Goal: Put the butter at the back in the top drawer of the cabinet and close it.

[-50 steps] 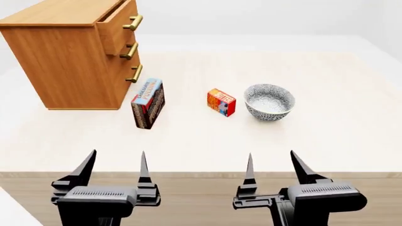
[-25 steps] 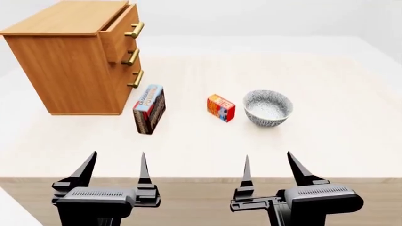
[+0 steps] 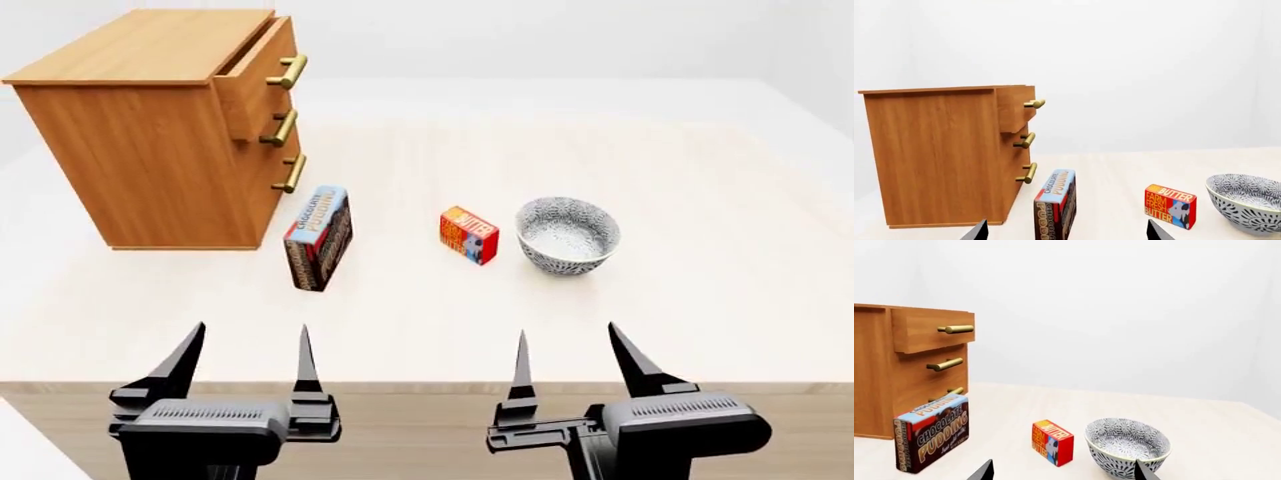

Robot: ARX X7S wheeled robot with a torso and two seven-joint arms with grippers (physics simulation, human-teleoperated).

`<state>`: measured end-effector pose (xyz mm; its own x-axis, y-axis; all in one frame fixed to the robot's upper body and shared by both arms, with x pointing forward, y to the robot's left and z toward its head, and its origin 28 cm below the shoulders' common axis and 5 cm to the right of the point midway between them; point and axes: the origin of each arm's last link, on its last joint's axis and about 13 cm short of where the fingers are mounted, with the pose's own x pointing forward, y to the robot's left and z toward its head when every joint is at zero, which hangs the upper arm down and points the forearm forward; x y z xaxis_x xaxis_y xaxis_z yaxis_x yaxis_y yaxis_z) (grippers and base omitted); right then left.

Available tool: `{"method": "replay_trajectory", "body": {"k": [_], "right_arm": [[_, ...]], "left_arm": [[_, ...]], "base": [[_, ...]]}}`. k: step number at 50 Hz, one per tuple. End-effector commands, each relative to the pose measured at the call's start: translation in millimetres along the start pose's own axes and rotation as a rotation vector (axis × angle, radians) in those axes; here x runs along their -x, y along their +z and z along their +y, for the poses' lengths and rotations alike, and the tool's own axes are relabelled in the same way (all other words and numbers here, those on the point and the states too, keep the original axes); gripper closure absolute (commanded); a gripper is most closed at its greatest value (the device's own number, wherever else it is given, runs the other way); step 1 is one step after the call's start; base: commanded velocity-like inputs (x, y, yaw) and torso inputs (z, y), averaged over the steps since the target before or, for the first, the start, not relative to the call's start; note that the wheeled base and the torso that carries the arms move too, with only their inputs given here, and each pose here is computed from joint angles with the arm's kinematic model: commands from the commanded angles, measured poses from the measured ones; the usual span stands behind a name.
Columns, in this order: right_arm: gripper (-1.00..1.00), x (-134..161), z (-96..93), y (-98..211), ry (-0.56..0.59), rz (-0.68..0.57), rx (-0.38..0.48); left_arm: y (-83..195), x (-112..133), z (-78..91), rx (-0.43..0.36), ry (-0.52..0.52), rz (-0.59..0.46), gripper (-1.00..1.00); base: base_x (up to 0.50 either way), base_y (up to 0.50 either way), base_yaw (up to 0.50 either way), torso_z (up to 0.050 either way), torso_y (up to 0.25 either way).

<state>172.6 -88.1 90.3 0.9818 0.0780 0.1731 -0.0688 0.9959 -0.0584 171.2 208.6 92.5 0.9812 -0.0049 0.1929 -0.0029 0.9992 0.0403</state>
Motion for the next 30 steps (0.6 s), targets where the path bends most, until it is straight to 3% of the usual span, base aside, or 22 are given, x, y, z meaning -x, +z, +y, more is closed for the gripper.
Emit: {"method": "replay_trajectory", "body": {"k": [1,6,30], "right_arm": [[-1.0,0.3,0.1,0.8,0.002,-0.003,0.0],[-1.0,-0.8,-0.4,0.4,0.009,0.014,-0.015],[-1.0,0.6,0.7,3.4,0.017,0.014,-0.01]], "left_arm": [[0.6,-0.3,-0.1,-0.002,0.0,0.0,-1.0],[0.6,0.2,0.0,0.013,-0.006,-0.006,-1.0],[2.2,1.9,-0.7,0.016,-0.014,-0.011,-1.0]], "base": [[0.0,0.0,0.0,0.05,0.0],[0.08,0.0,0.0,0.02,0.0],[0.5,0.0,0.0,0.0,0.0]]}}
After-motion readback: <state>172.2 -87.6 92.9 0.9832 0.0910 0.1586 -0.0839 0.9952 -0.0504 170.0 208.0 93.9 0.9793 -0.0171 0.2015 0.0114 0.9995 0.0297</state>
